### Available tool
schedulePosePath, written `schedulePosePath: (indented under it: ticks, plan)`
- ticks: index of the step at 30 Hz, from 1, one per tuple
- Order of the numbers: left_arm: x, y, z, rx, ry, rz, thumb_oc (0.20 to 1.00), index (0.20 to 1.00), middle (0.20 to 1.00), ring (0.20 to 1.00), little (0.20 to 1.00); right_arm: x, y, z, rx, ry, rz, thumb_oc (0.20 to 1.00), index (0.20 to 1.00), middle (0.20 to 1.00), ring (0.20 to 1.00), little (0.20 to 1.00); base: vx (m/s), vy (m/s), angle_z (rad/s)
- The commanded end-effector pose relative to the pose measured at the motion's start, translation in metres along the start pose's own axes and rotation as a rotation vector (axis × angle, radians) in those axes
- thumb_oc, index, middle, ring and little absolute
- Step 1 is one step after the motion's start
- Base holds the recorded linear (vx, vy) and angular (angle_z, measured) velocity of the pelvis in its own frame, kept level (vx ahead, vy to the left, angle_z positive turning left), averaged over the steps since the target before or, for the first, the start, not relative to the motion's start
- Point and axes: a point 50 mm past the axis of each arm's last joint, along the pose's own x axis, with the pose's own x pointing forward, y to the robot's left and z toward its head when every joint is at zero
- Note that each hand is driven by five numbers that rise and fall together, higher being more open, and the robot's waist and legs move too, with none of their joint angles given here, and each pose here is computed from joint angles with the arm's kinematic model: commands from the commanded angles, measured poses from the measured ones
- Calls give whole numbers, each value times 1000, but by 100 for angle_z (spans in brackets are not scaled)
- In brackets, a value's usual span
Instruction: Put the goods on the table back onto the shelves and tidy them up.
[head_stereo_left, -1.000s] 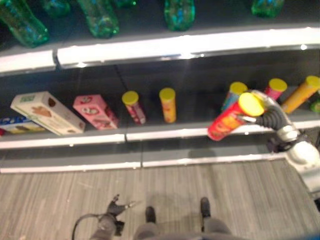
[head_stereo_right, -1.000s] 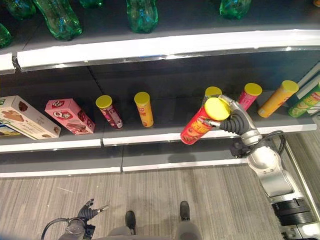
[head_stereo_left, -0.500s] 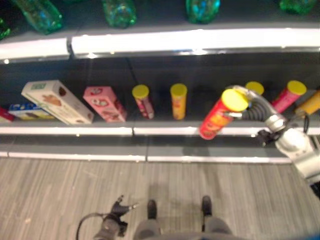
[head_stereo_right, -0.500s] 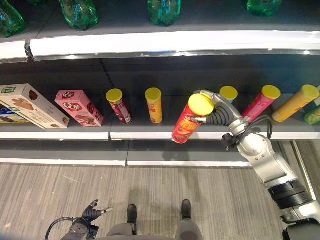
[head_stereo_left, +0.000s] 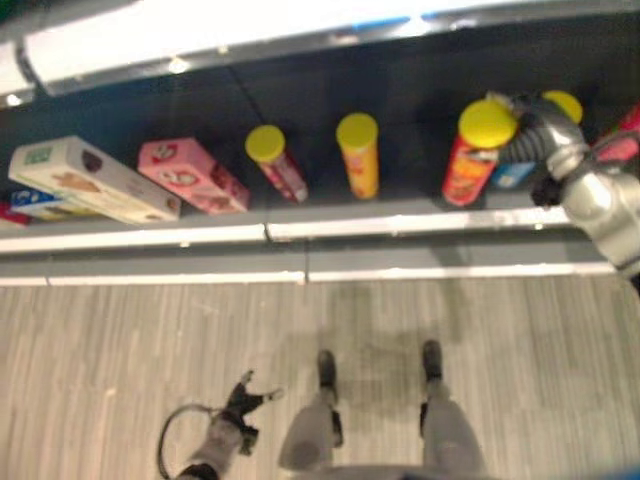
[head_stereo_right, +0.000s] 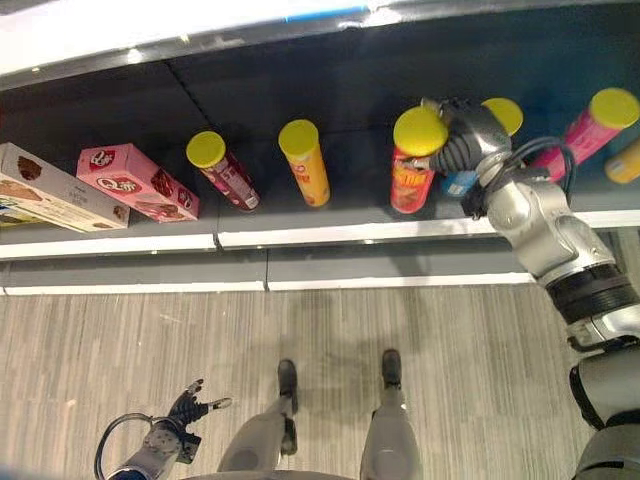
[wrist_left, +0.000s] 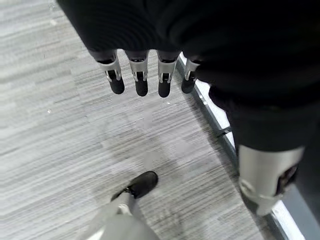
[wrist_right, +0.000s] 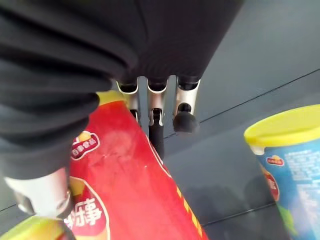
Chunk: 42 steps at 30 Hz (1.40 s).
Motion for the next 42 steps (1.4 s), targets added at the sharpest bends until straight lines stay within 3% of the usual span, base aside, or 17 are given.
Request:
schedulePosePath:
  ticks: [1,19,42]
  plan:
    - [2,23,0,25,-13,56,1000,1000,1000,1000,1000,17,-28,19,-62,-88,-137,200,200,200,200,200,0,0,0]
    - [10,22,30,14,-90,78,1000,1000,1000,1000,1000,36,-49,30,-62,-87,-277,200,200,200,200,200,-6,1,4]
    - [14,18,44,3,-114,89,1000,1000,1000,1000,1000,37,-28,12,19,43,-288,200,200,200,200,200,-2,1,1]
